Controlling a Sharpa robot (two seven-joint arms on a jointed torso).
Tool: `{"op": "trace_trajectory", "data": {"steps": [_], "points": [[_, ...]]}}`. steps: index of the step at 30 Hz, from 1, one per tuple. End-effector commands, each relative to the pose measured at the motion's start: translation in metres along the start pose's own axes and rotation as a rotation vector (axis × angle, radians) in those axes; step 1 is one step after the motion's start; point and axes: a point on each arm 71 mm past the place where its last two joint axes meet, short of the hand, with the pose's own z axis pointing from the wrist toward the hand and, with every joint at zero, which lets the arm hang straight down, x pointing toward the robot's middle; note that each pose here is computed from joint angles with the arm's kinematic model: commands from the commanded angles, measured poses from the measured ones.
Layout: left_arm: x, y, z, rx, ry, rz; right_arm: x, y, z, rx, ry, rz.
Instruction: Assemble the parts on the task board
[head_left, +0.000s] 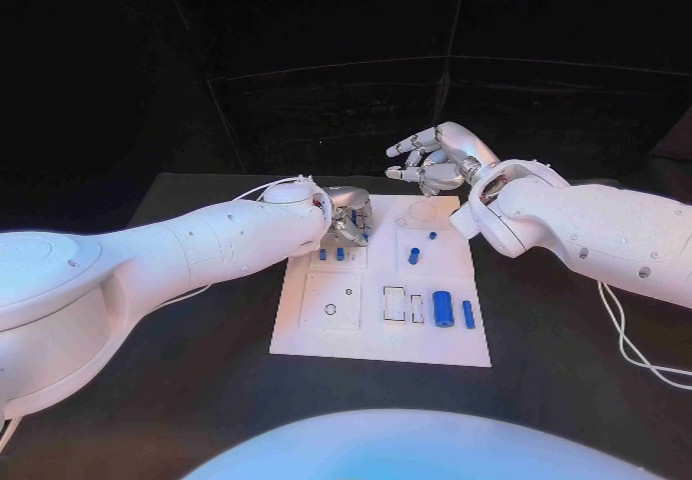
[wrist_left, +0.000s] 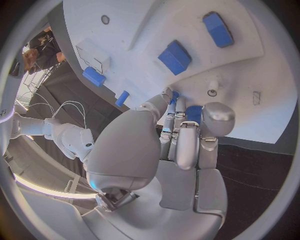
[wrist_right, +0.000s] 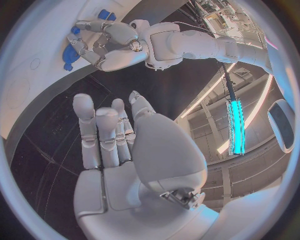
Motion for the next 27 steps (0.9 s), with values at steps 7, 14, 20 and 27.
{"op": "trace_trajectory", "data": {"steps": [7,14,20,27], "points": [[-0.0009,0.0044,-0.0017,-0.002,-0.039,0.005,0.000,0.002,0.001,-0.011,0.005,0.003],[-0.0031,0.0061,-0.0052,0.004,-0.071,0.003,0.001,0.003,0.001,-0.012,0.005,0.003],[-0.0082,0.0047,-0.0105,0.022,-0.098,-0.021,0.000,0.002,0.001,-0.012,0.005,0.003],[-0.0268,0.0053,-0.0208,0.035,-0.143,-0.059,-0.001,0.001,0.000,-0.010,0.003,0.002]]}}
